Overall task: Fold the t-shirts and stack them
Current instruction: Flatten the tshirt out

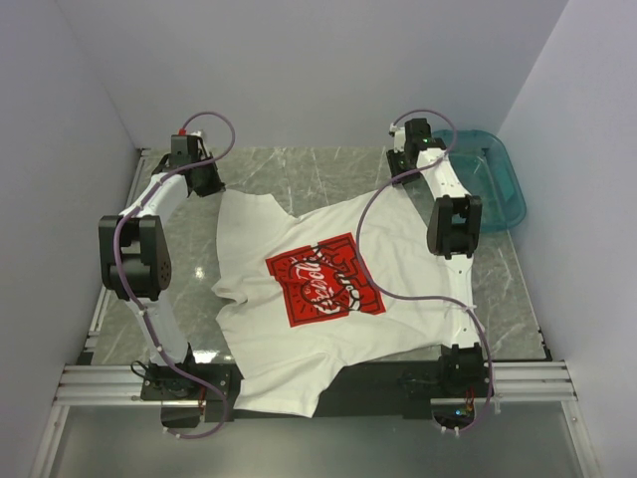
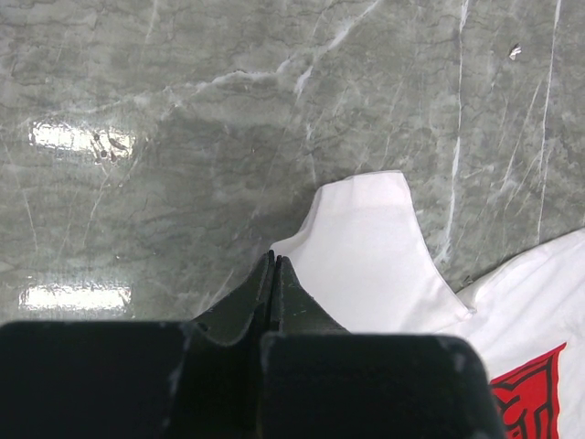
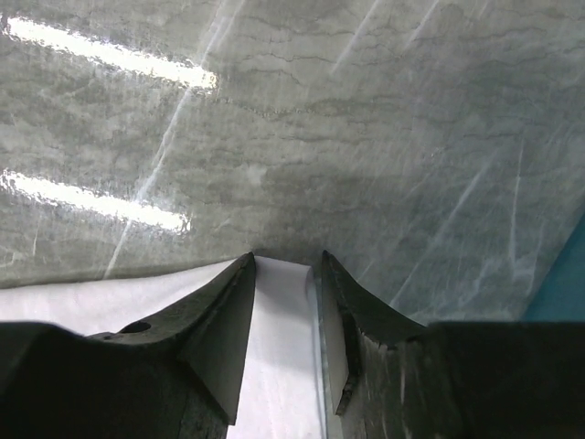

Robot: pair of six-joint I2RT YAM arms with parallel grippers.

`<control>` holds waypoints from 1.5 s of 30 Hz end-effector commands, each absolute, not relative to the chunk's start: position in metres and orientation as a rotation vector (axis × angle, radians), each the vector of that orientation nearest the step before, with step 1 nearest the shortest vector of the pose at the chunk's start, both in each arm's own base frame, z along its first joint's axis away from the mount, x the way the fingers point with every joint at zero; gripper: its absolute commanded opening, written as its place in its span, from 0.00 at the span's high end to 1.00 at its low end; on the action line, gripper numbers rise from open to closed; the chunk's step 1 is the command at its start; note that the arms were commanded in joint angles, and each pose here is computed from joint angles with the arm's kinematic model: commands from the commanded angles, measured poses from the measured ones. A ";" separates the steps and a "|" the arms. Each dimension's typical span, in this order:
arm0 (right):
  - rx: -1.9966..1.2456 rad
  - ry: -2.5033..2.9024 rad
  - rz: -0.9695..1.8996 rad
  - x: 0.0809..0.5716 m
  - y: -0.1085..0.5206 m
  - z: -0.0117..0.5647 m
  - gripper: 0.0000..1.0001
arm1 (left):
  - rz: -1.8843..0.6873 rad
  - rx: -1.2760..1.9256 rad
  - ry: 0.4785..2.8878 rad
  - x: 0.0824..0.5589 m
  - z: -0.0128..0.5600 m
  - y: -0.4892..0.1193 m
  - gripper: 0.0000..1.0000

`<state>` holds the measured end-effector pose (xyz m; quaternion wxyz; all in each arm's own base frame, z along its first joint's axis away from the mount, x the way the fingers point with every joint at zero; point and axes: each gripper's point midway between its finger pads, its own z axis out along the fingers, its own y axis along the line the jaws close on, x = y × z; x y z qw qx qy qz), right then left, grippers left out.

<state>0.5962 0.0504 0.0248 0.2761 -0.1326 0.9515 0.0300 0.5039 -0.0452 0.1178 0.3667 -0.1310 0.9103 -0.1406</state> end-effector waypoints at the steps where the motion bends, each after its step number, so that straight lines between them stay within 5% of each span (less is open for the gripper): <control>1: -0.332 2.573 0.087 0.596 0.047 0.015 0.59 | -0.383 -0.313 2.283 0.511 0.139 -0.046 1.00; 7: -0.306 2.550 0.137 0.598 0.044 0.026 0.65 | -0.384 -0.316 2.287 0.511 0.137 -0.046 1.00; 16: -0.308 2.525 0.153 0.598 0.044 0.040 0.87 | -0.377 -0.315 2.285 0.511 0.138 -0.045 1.00; 18: -0.310 2.517 0.150 0.599 0.044 0.044 1.00 | -0.377 -0.315 2.287 0.510 0.137 -0.045 1.00; 34: -0.366 2.269 0.199 0.577 0.056 0.188 1.00 | -0.370 -0.356 2.183 0.510 0.177 -0.021 1.00; 45: -0.415 2.010 0.291 0.497 0.092 0.345 1.00 | -0.395 -0.352 1.823 0.484 0.347 -0.014 1.00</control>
